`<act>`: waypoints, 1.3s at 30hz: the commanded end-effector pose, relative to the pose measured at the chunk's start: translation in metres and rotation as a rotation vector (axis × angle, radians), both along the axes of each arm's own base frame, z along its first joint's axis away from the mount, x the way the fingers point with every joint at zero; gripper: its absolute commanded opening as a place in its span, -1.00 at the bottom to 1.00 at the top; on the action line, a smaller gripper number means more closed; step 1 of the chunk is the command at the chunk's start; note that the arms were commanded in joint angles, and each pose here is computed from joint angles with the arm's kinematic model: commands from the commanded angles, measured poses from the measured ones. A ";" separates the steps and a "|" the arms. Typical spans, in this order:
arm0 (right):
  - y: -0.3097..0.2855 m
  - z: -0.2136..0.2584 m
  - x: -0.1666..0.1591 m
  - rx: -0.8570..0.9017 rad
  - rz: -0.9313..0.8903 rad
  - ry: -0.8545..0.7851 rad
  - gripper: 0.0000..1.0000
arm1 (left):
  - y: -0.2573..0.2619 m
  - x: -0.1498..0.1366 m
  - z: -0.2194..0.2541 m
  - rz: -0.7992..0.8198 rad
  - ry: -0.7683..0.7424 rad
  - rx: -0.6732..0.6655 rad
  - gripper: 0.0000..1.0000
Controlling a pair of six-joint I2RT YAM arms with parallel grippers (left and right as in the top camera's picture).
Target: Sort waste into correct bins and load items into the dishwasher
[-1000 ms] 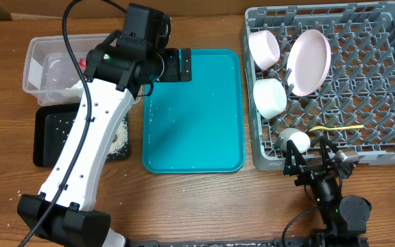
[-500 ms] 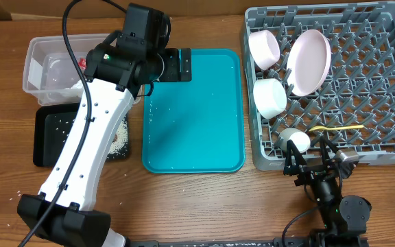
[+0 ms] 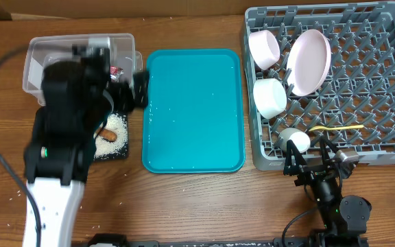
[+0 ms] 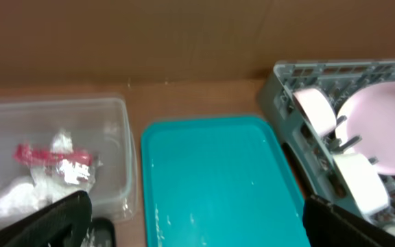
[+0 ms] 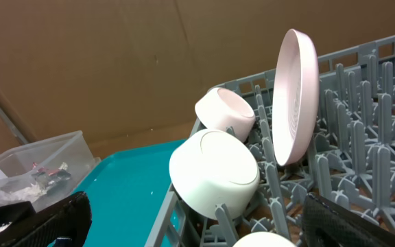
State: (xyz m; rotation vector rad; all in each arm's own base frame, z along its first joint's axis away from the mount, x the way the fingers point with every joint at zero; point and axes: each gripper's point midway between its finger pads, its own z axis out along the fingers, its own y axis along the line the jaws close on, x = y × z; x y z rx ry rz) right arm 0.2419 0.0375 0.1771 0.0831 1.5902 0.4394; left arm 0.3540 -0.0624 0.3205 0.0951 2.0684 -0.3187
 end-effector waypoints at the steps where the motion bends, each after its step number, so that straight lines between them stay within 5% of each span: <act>1: -0.003 -0.002 0.001 0.007 -0.014 -0.002 1.00 | 0.009 -0.034 -0.044 -0.083 -0.121 0.039 0.99; 13: -0.003 -0.002 0.001 0.007 -0.014 -0.002 1.00 | 0.065 -0.102 -0.135 0.214 -0.405 0.130 1.00; 39: -0.003 -0.002 0.001 0.007 -0.014 -0.002 1.00 | 0.081 -0.109 -0.164 0.314 -0.428 0.130 1.00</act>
